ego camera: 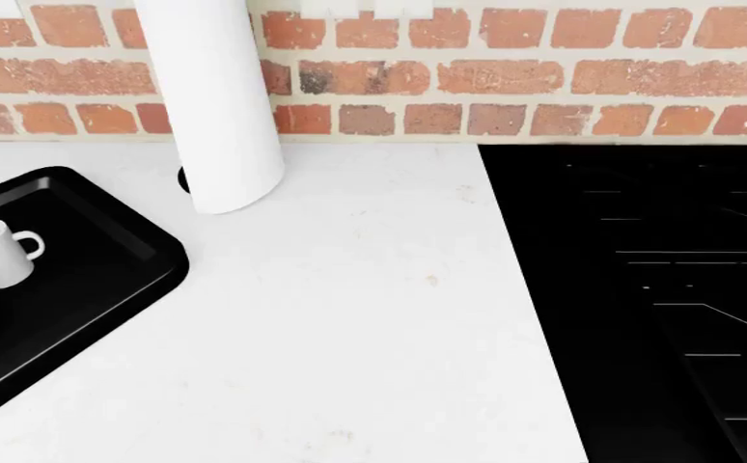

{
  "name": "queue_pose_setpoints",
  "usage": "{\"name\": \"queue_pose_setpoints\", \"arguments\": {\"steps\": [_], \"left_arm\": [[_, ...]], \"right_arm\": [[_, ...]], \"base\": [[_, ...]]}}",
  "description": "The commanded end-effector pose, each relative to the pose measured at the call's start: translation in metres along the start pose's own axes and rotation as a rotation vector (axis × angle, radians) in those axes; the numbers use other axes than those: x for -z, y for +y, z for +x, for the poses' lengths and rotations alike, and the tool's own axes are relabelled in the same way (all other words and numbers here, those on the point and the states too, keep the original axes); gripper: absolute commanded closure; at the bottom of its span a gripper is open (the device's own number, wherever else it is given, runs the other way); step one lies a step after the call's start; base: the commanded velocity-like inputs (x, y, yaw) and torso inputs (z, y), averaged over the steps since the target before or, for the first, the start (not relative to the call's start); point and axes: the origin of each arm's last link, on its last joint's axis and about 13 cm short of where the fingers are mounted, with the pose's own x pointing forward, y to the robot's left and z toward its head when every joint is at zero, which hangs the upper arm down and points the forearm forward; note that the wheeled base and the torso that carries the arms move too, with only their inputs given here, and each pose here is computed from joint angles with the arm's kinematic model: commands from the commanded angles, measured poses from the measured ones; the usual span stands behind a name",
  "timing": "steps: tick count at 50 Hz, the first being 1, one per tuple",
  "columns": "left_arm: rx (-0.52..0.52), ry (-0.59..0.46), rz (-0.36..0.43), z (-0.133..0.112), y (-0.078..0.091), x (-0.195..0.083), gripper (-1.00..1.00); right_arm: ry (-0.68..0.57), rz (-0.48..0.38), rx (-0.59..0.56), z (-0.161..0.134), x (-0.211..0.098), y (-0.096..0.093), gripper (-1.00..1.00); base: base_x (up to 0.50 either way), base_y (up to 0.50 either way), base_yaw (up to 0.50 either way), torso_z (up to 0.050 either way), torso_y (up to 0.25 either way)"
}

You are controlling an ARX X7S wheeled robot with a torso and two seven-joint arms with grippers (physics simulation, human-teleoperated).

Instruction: Pick the kettle from the counter and place it on the tray. Then pick the mug from the cabinet and place it on the tray. Then close the cabinet doors.

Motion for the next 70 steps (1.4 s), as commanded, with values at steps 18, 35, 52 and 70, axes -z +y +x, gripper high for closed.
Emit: {"name": "queue_pose_setpoints", "arguments": {"steps": [18,35,52,70], "left_arm": [[-0.01,0.021,-0.027,-0.008,0.008,0.005,-1.0],[-0.014,0.028,-0.035,-0.011,0.011,0.007,-1.0],[-0.017,0.031,-0.029,-0.013,0.013,0.005,-1.0],[-0.035,0.039,-0.028,-0.016,0.018,0.009,-1.0]], "right_arm": [[0.039,0.308,0.15,0.11,-0.022,-0.03,-1.0],[0.195,0.486,-0.071,0.147,-0.008,-0.007,-1.0],[0.353,0.561,-0.241,0.165,0.035,0.034,-1.0],[0.421,0.421,-0.206,0.185,0.059,0.053,-1.0]], "base": [[0.0,0.0,0.0,0.002,0.0],[0.0,0.0,0.0,0.0,0.0],[0.01,0.0,0.0,0.002,0.0],[0.01,0.0,0.0,0.0,0.0]]}}
